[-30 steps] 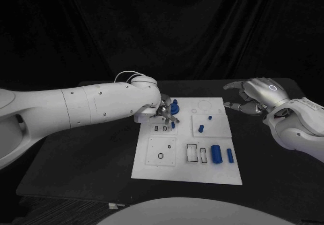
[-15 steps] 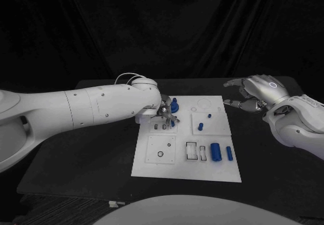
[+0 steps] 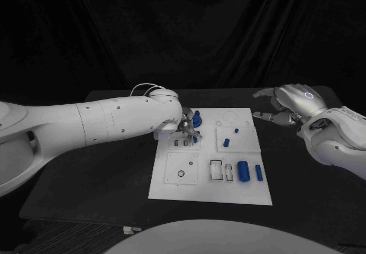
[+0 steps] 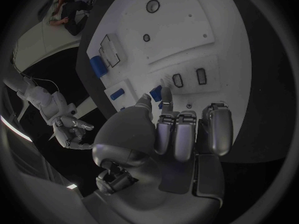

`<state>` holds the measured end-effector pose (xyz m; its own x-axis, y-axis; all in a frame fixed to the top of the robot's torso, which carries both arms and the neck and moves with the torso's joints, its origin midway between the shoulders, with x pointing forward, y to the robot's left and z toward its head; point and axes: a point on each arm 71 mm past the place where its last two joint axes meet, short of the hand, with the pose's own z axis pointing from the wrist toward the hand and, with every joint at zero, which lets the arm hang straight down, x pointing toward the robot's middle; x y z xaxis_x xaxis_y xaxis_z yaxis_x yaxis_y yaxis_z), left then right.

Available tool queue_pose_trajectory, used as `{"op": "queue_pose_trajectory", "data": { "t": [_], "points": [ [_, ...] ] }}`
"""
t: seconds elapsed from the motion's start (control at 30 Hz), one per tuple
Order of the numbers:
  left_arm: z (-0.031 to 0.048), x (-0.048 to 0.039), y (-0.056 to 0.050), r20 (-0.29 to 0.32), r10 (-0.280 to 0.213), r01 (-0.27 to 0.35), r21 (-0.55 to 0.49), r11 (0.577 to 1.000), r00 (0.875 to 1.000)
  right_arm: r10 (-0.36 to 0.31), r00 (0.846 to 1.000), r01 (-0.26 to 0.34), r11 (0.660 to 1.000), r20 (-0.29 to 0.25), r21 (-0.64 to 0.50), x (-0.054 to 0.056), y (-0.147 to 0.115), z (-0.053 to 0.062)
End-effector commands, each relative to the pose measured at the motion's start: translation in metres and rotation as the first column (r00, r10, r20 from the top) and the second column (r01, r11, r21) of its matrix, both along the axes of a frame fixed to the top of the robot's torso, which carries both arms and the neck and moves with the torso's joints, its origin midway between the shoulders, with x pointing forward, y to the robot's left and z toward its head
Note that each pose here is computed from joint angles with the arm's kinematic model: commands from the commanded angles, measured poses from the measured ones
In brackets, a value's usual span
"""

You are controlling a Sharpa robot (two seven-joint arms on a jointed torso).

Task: Assemble the parts on the task board

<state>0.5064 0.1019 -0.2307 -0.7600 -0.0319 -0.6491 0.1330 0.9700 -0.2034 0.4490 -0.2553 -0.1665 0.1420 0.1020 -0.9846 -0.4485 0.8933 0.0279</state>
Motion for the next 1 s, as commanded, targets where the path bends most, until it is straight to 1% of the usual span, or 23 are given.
{"op": "queue_pose_trajectory", "data": {
  "t": [0.03, 0.23, 0.6, 1.0],
  "points": [
    [-0.0005, -0.0004, -0.0027, 0.002, -0.008, 0.008, -0.015, 1.0, 1.0, -0.023, 1.0, 0.023, 1.0, -0.003, 0.015, 0.0007, -0.0016, -0.0005],
    [-0.0014, 0.0002, -0.0023, -0.001, -0.01, 0.01, -0.015, 1.0, 1.0, -0.025, 1.0, 0.025, 1.0, -0.008, 0.014, 0.0011, -0.0017, -0.0012],
    [-0.0041, 0.0, -0.0012, -0.013, -0.018, 0.018, -0.014, 1.0, 1.0, -0.026, 0.999, 0.027, 1.0, -0.025, 0.009, -0.0004, -0.0015, -0.0066],
    [-0.0058, -0.0014, 0.006, -0.018, -0.01, 0.01, -0.013, 1.0, 1.0, -0.03, 0.999, 0.031, 0.999, -0.029, 0.009, -0.001, -0.0019, -0.0081]
  ]
}}
